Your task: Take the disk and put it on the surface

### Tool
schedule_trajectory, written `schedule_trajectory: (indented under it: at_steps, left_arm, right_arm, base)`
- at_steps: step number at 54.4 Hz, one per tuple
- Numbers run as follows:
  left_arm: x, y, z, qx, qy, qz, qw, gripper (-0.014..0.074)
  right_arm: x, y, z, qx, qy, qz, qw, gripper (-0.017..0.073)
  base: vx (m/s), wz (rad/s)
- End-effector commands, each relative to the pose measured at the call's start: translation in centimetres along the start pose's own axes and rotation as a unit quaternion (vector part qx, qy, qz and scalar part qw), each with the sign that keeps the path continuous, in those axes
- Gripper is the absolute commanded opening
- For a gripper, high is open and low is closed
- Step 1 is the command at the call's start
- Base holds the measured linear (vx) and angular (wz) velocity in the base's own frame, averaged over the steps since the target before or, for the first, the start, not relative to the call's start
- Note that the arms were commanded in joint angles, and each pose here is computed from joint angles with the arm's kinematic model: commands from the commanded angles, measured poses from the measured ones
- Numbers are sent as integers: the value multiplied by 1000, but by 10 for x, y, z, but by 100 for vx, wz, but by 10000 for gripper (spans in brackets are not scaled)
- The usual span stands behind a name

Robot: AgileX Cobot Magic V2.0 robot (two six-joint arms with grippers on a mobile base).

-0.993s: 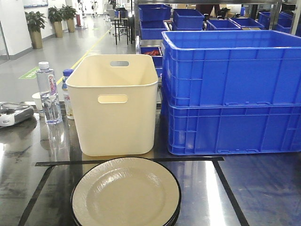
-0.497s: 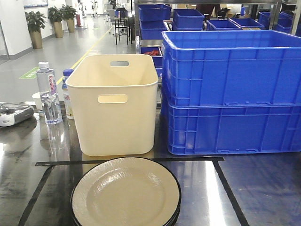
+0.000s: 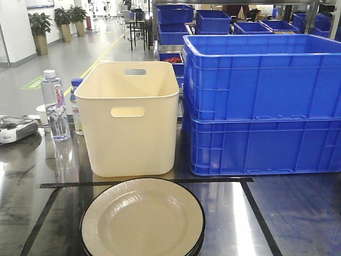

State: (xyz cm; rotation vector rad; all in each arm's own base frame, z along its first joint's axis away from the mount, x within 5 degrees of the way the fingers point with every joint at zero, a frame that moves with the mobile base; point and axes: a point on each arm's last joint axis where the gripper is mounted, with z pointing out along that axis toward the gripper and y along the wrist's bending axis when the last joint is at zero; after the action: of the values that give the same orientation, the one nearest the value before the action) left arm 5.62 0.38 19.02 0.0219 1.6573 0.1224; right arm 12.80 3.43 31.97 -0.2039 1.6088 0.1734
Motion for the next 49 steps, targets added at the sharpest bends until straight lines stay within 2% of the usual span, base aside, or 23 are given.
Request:
schedule_trajectory:
  at_steps: [1,2,3,4,5,6,7,8,9,17,27,34,41,49]
  left_arm:
    - [0,0,0,-3,-34,-3,999,-1]
    - [0,0,0,-3,-34,-3,999,-1]
    - [0,0,0,-3,-34,-3,999,-1]
    - [0,0,0,-3,-34,-3,999,-1]
    - [0,0,0,-3,-34,-3,999,-1]
    - [0,0,0,-3,-34,-3,999,-1]
    - [0,0,0,-3,-34,-3,999,-1]
    - [0,0,0,-3,-34,-3,999,-1]
    - [0,0,0,-3,-34,-3,999,-1]
    - [0,0,0,-3,-34,-3,999,-1]
    - [0,0,0,-3,-34,-3,999,-1]
    - [0,0,0,-3,-34,-3,999,-1]
    - [0,0,0,-3,-34,-3,999,-1]
    - [0,0,0,-3,-34,-3,999,-1]
  right_arm:
    - [-11,4,0,-21,-18,-5,1000,-12]
    - [-11,4,1,-22,-19,-22,999,-12]
    - [-11,4,1,-24,-18,-20,999,-12]
    - [-11,5,1,-25,-17,-1,1000,-12]
    - [-11,5,2,-26,-17,-16,999,-12]
    - [-10,5,3,-27,-15,0,1000,-12]
    - [-10,5,3,-27,-14,-14,999,-12]
    - [-10,5,4,-28,-13,-1,1000,-12]
    - [-9,5,5,-29,-12,-14,999,-12]
    - [-5,7,10,-34,7,-16,999,-12]
    - [3,5,6,-28,7,-41,999,-12]
    - [22,-9,-20,28,-28,-25,999,-12]
    - [58,-18,-47,95,-47,-28,994,-12]
    - [107,-18,-64,128,-51,-36,990,-12]
  base:
    - [0,0]
    - [0,0]
    - [0,0]
    - [0,0]
    - [0,0]
    - [0,0]
    - [0,0]
    - [0,0]
    - [0,0]
    - [0,0]
    - [0,0]
    - [0,0]
    - [0,0]
    - [0,0]
